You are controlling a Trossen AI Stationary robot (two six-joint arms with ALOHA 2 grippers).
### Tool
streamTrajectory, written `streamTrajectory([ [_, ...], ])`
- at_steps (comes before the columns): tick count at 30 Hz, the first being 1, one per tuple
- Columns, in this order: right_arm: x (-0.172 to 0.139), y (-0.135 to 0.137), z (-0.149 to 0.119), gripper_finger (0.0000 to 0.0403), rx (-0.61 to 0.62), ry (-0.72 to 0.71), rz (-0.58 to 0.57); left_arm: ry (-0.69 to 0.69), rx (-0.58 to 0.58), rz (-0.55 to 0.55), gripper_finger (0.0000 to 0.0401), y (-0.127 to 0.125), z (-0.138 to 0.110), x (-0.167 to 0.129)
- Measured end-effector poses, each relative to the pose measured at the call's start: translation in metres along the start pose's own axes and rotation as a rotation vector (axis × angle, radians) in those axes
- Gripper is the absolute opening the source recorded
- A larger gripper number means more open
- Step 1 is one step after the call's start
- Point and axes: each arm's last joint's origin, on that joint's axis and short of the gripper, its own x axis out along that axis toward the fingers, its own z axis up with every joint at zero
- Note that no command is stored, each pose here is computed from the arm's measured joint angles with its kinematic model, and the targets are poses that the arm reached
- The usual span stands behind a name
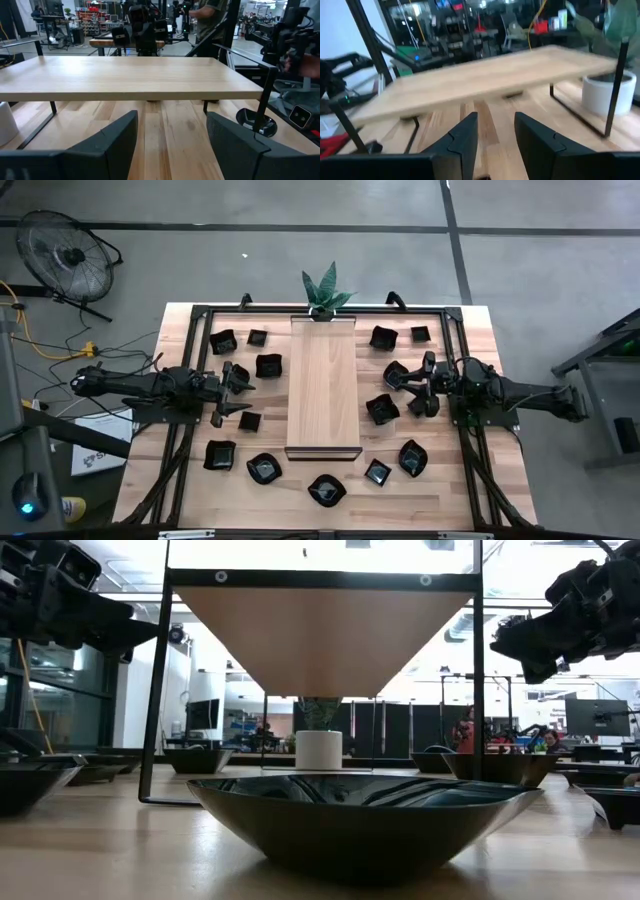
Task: Pick & Place Mini shaped plates
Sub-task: Put the black distorted square plate on the shelf
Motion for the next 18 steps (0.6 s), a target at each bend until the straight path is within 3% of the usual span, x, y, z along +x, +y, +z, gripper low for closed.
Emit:
streamTrajectory([
  [8,0.000,0.002,0.008,0.0124,0.115,-0.087,0.022,-0.002,0.000,0.000,0.0234,0.000,0.000,0.000],
  [11,-0.001,0.002,0.011,0.0124,0.096,-0.117,0.016,-0.002,0.000,0.000,0.0234,0.000,0.000,0.000],
  [18,-0.002,-0.007,0.015,0.0124,0.094,-0.134,-0.316,-0.002,0.000,0.000,0.0234,0.000,0.000,0.000],
])
